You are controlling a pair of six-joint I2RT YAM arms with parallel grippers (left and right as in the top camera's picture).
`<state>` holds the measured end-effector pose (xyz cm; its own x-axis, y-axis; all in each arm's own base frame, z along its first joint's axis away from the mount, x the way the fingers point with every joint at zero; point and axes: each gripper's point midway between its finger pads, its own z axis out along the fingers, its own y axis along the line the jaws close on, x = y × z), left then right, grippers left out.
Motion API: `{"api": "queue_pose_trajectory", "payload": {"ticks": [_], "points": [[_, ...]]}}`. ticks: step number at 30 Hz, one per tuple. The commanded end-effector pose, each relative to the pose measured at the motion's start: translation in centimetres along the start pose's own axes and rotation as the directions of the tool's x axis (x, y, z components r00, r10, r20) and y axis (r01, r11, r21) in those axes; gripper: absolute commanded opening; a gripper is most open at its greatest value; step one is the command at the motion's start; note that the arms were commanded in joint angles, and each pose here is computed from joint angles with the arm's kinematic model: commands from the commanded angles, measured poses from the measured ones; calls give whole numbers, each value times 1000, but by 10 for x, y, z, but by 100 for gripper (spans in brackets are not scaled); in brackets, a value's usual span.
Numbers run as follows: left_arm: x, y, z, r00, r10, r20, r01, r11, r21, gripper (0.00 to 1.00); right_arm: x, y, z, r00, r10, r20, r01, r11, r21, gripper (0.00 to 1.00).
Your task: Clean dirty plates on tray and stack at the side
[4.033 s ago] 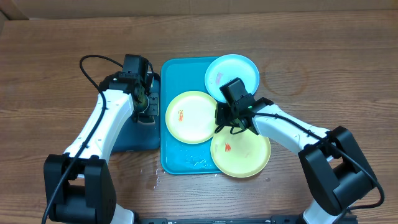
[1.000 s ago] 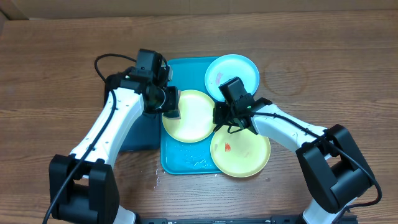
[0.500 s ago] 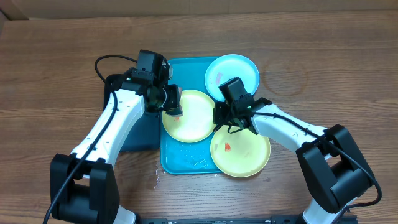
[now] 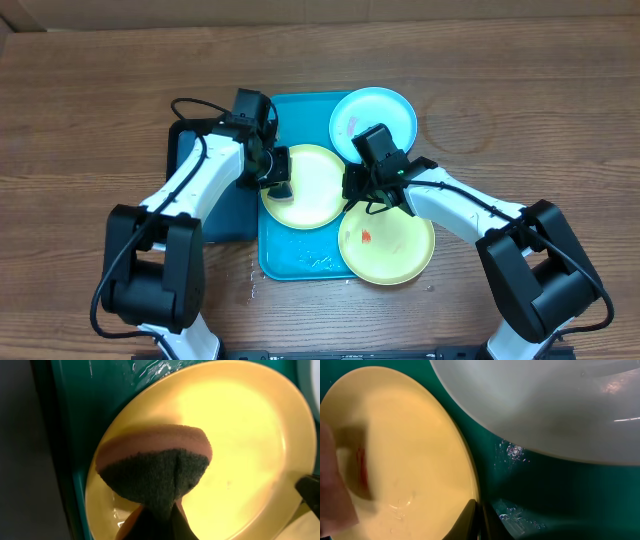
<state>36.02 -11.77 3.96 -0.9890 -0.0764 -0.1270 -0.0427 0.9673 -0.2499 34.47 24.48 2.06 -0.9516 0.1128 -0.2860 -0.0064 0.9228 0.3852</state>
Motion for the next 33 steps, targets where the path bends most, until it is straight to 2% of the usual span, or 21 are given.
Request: {"api": "queue_pose_trajectory", "payload": {"ticks": [1, 18, 26, 33], "points": [[2, -1, 7, 999, 40, -15, -40, 999, -5, 4, 2, -2, 4, 1000, 2, -8, -2, 1000, 0, 5], [0, 5, 7, 998, 57, -18, -58, 998, -41, 4, 2, 0, 4, 1000, 1, -9, -1, 1000, -8, 5], [-10, 1, 2, 995, 69, -74, -73, 996, -55, 4, 2, 0, 4, 1000, 1, -8, -1, 1000, -10, 5], [2, 13, 31, 983, 43, -178, -60, 994, -93, 4, 2, 0, 4, 1000, 0, -7, 0, 1000, -10, 5]]}}
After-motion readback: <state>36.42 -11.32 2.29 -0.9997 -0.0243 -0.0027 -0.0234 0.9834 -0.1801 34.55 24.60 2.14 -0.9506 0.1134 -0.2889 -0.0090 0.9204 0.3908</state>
